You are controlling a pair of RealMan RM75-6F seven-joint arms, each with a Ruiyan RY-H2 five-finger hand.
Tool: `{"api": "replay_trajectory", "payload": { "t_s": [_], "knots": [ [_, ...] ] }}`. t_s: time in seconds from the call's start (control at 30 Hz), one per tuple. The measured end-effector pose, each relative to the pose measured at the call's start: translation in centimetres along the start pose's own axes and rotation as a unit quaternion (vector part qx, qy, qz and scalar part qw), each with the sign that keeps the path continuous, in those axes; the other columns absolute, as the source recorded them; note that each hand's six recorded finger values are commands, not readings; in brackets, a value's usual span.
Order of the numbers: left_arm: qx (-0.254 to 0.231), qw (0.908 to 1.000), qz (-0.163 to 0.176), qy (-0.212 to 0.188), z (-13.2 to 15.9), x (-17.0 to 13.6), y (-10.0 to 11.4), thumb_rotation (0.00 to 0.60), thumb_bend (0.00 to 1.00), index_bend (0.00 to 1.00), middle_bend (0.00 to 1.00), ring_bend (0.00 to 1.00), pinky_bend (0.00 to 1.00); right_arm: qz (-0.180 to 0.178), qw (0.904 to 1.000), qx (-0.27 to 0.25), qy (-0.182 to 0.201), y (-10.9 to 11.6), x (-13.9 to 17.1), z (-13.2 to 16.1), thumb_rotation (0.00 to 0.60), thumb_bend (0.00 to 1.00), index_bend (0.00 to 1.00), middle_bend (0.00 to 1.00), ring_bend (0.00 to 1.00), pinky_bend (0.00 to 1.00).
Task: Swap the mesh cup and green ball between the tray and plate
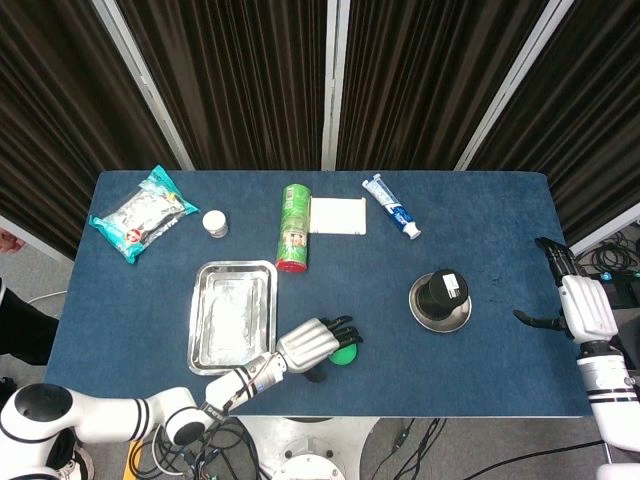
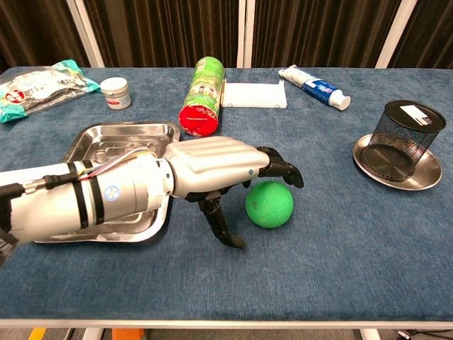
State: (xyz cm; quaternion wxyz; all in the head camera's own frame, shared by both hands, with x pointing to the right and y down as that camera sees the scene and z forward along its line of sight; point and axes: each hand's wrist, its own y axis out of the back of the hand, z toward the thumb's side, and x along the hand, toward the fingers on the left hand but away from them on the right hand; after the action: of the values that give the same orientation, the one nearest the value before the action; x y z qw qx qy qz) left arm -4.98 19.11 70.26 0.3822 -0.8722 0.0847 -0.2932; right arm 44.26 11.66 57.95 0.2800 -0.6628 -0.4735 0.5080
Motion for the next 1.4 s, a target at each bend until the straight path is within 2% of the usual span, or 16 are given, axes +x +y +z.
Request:
{"api": "replay_trajectory", "payload": {
  "t_s": [0.1,0.27,0.47,0.63,0.87,1.07,1.17,1.27,1.4],
  "knots": [
    [0.002,1.0,0.003,-0.004,0.1,0.4,0.0,0.6,0.18,0.24,0.2,0.13,0.42,0.0,1.0,0.0,-0.002,0.0,0.1,-0.2,0.6,0.0,0.0,0.04,0.0,0.17],
    [0.003,1.0,0.008,-0.003,0.1,1.0,-0.1,0.6,0.23,0.31,0.25,0.21,0.57,-0.001,1.0,0.0,-0.005,0.0,0.2,-0.6,0.6,0.0,0.0,0.04,0.0,0.17],
    [0.01,0.9999,0.008,-0.008,0.3,1.3,-0.4,0.6,0.28,0.36,0.32,0.27,0.62,-0.003,1.0,-0.002,-0.009,0.0,0.3,-1.0,0.6,0.0,0.0,0.04,0.0,0.17],
    [0.014,0.9998,0.012,-0.008,0.3,1.5,-0.6,0.6,0.34,0.44,0.42,0.37,0.68,-0.004,0.9999,-0.002,-0.011,0.1,0.5,-1.3,0.6,0.0,0.0,0.04,0.0,0.17],
    [0.009,0.9997,0.021,-0.01,0.4,1.3,-0.3,0.6,0.4,0.47,0.46,0.41,0.71,-0.002,0.9999,-0.002,-0.011,0.0,0.5,-1.4,0.6,0.0,0.0,0.04,0.0,0.17],
    [0.013,0.9989,0.045,-0.011,0.5,0.4,1.0,0.6,0.41,0.47,0.46,0.41,0.7,-0.004,1.0,-0.004,-0.008,0.1,0.4,-1.1,0.6,0.0,0.0,0.04,0.0,0.17],
    [0.025,0.9979,0.06,0.001,-0.5,-0.6,2.3,0.6,0.41,0.47,0.46,0.41,0.7,-0.006,0.9999,-0.005,-0.007,0.2,0.3,-1.0,0.6,0.0,0.0,0.04,0.0,0.17],
    [0.041,0.9959,0.075,0.032,-2.5,-2.3,3.5,0.6,0.41,0.47,0.46,0.41,0.7,-0.007,1.0,-0.005,-0.003,0.2,0.2,-0.9,0.6,0.0,0.0,0.04,0.0,0.17],
    [0.047,0.9888,0.085,0.113,-7.2,-6.0,4.5,0.6,0.41,0.46,0.46,0.41,0.69,-0.005,1.0,-0.004,0.0,0.0,0.1,-0.6,0.6,0.0,0.0,0.04,0.0,0.17]
  ]
}}
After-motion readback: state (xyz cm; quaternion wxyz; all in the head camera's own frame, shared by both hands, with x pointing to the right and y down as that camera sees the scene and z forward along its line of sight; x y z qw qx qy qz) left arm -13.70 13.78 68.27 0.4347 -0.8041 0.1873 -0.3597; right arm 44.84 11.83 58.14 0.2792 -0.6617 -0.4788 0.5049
